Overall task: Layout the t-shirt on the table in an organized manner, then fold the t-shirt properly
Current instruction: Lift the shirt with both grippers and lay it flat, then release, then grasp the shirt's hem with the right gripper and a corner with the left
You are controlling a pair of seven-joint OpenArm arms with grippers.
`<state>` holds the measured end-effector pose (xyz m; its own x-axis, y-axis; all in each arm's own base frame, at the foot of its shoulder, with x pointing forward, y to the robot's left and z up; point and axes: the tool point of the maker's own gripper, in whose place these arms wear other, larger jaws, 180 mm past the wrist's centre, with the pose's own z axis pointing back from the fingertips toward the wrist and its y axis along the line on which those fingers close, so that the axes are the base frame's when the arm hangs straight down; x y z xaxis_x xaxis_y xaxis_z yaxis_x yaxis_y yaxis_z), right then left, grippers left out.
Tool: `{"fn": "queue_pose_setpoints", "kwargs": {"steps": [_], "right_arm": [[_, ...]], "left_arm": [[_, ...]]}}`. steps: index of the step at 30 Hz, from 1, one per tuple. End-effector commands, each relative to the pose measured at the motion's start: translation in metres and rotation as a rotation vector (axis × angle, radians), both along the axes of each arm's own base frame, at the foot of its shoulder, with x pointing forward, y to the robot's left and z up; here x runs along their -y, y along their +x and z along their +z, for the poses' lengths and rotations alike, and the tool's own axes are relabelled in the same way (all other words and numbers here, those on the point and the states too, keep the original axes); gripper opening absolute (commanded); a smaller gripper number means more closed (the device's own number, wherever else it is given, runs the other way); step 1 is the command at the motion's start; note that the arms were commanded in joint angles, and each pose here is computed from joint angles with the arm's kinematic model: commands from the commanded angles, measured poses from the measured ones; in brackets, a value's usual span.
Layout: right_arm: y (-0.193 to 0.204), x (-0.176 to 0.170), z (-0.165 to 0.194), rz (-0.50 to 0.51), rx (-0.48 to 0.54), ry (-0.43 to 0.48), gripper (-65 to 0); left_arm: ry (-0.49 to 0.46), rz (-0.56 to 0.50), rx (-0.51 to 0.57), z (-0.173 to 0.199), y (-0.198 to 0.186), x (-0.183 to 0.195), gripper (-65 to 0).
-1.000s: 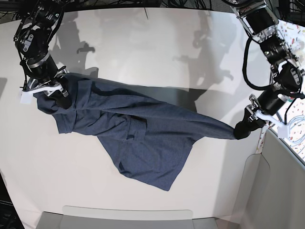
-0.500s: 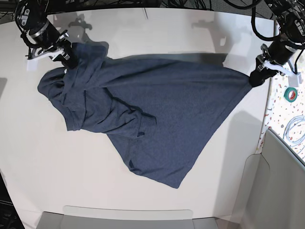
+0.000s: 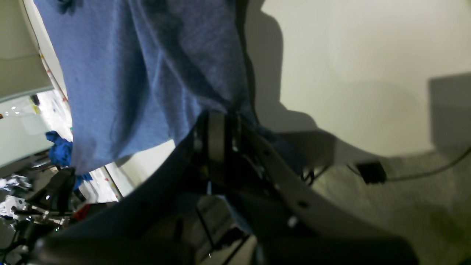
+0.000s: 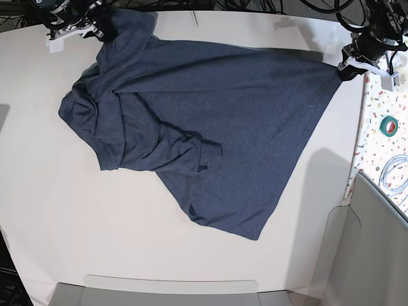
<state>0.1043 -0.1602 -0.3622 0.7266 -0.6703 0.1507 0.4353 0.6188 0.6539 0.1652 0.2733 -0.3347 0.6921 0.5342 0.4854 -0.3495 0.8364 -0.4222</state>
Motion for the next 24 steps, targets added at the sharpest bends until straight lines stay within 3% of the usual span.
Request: {"fn": "queue_pose_setpoints", "kwargs": {"steps": [1,4,6,9,12,14,17,20,24], "right_arm": [[-0.002,-0.005,0.003,0.022,0.001,0.008,-65.0],[-0.006,-0.005,-0.01,0.068,-0.034,-0.062,-65.0],[-0.006,-0.005,-0.016,0.093,-0.044,-0.106,-61.7],[-0.008,-0.002,-0.019,0.129,-0.061,-0.139,-46.5],[-0.001,0.004,-0.011,0.154,-0.049,-0.133,-32.1],[0.009,0.022,-0.003,0.118,-0.016,-0.155,-27.6],[0.038,0.06,0.019,0.03,0.078,-0.221,-27.3],[0.075,0.086,0.044,-0.031,0.197,-0.288,-27.3],[0.133,0.074,0.066,-0.02,0.337,-0.335,-27.1]], "left_arm": [[0.035,-0.006,0.019,0.006,0.003,-0.005,-64.6],[0.076,-0.007,-0.021,-0.002,0.0,-0.009,-63.2],[0.102,-0.045,-0.064,-0.013,-0.001,-0.003,-56.4],[0.135,-0.083,-0.102,-0.021,-0.003,0.004,-43.4],[0.14,-0.081,-0.096,-0.019,-0.002,0.003,-43.4],[0.172,-0.058,-0.066,-0.007,0.0,-0.007,-44.8],[0.223,0.026,0.005,0.018,0.004,-0.035,-46.8],[0.195,0.06,0.115,0.04,0.028,-0.04,-47.2],[0.16,0.019,0.163,0.044,0.05,-0.024,-47.2]]}}
